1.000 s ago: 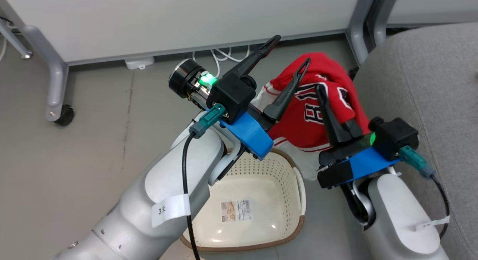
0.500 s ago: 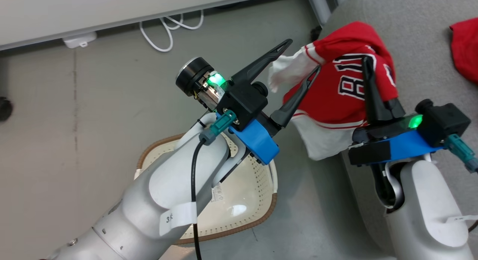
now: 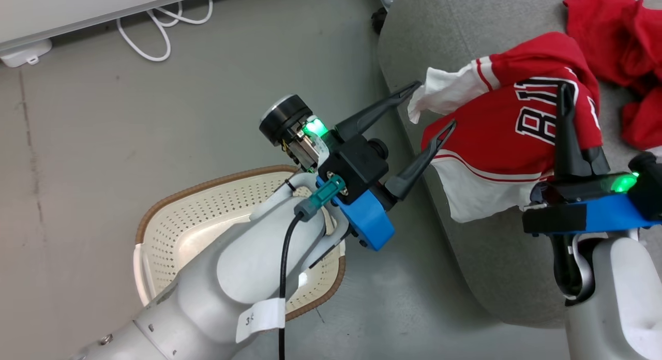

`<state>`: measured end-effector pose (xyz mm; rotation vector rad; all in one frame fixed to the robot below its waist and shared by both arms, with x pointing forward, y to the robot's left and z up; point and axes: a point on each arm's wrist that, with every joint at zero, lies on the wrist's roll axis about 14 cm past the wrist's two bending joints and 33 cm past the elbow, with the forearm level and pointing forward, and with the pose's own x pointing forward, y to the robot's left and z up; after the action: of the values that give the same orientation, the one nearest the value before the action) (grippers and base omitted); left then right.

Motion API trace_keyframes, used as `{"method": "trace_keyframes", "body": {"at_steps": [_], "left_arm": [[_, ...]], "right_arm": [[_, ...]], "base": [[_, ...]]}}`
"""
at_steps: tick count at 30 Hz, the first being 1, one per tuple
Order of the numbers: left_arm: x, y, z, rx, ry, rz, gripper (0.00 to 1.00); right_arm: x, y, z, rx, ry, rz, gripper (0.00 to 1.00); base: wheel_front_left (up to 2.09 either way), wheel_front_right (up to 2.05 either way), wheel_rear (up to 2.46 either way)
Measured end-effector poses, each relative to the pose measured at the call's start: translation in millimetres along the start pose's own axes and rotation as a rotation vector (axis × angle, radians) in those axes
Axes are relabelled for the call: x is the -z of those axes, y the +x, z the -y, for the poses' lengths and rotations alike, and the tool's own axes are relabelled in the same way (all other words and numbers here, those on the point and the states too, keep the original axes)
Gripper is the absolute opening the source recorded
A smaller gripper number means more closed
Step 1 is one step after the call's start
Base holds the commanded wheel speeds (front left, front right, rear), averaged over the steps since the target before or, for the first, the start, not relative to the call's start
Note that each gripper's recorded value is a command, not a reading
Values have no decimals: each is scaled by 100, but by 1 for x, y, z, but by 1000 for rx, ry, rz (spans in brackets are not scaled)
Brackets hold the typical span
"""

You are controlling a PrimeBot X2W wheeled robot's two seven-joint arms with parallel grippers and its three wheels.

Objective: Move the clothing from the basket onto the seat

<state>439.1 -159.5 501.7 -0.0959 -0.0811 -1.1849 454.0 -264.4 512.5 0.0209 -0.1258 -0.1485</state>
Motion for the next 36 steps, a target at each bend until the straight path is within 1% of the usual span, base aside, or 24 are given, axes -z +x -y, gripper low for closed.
{"method": "trace_keyframes", "body": {"at_steps": [7, 13, 17, 22, 26, 30, 36], "left_arm": [[10, 6, 18, 53, -21, -15, 100], [12, 8, 22, 64, -32, -16, 100], [15, 8, 21, 63, -40, -17, 100], [18, 10, 13, 61, -40, -4, 100], [30, 12, 1, 63, -35, -14, 100], [49, 14, -14, 64, -42, -30, 100], [83, 15, -32, 75, -56, -56, 100]], "right_arm": [[3, -18, 26, 71, -22, -24, 0], [3, -23, 30, 84, -15, -24, 0], [1, -18, 28, 77, -17, -15, 0], [-17, 7, 32, 85, -38, 59, 0], [-42, 37, 39, 84, -86, 155, 0], [-75, 70, 49, 86, -164, 275, 0], [-120, 102, 86, 167, -299, 434, 0]], "base": [[0, 0, 0], [0, 0, 0], [0, 0, 0], [0, 0, 0], [0, 0, 0], [0, 0, 0], [0, 0, 0]]}}
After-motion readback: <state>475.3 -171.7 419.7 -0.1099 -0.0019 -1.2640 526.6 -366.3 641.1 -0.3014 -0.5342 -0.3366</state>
